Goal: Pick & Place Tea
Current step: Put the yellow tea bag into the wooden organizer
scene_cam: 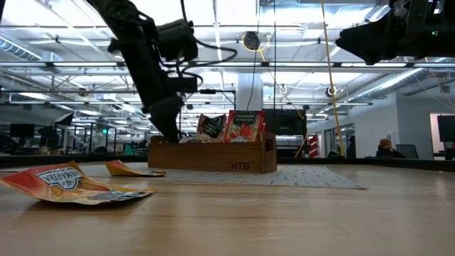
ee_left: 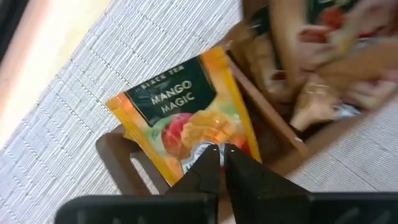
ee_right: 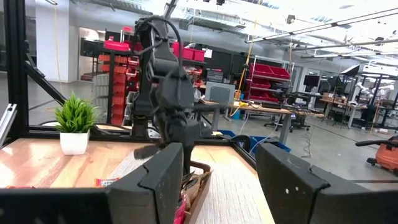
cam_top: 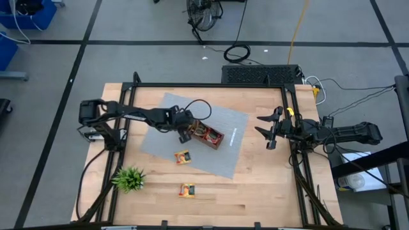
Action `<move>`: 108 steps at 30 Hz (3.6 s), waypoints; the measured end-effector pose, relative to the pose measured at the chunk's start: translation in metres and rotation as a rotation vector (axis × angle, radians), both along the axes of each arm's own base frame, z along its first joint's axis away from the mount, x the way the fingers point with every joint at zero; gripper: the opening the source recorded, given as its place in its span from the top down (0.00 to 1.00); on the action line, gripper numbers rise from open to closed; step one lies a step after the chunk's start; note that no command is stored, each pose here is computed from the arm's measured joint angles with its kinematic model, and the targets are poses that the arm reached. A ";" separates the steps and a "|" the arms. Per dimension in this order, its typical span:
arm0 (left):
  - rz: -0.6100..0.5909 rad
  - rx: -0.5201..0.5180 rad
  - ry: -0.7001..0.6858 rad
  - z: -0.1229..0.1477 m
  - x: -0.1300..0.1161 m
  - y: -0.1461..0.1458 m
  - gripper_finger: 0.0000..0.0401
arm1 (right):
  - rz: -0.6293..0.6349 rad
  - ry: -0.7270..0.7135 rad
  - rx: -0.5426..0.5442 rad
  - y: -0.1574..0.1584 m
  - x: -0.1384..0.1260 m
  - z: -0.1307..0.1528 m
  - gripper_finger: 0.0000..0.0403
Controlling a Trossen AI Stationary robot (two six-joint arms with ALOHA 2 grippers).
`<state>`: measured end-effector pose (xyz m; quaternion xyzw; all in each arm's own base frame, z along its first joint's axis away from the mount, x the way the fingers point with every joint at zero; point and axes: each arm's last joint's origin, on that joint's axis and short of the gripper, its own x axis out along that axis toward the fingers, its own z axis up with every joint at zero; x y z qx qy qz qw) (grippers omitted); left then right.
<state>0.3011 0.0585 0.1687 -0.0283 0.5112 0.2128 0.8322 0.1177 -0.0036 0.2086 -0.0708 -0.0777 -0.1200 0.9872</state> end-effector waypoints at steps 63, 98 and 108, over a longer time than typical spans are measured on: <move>-0.168 -0.231 0.291 -0.041 0.001 -0.135 0.94 | 0.000 -0.001 0.000 0.000 0.000 0.000 0.54; 0.241 0.322 -0.358 -0.014 -0.009 -0.078 0.94 | 0.000 0.000 0.000 0.000 0.000 0.000 0.54; 0.326 0.271 -0.422 -0.030 -0.018 -0.049 0.94 | 0.000 0.000 0.000 0.000 0.000 0.000 0.54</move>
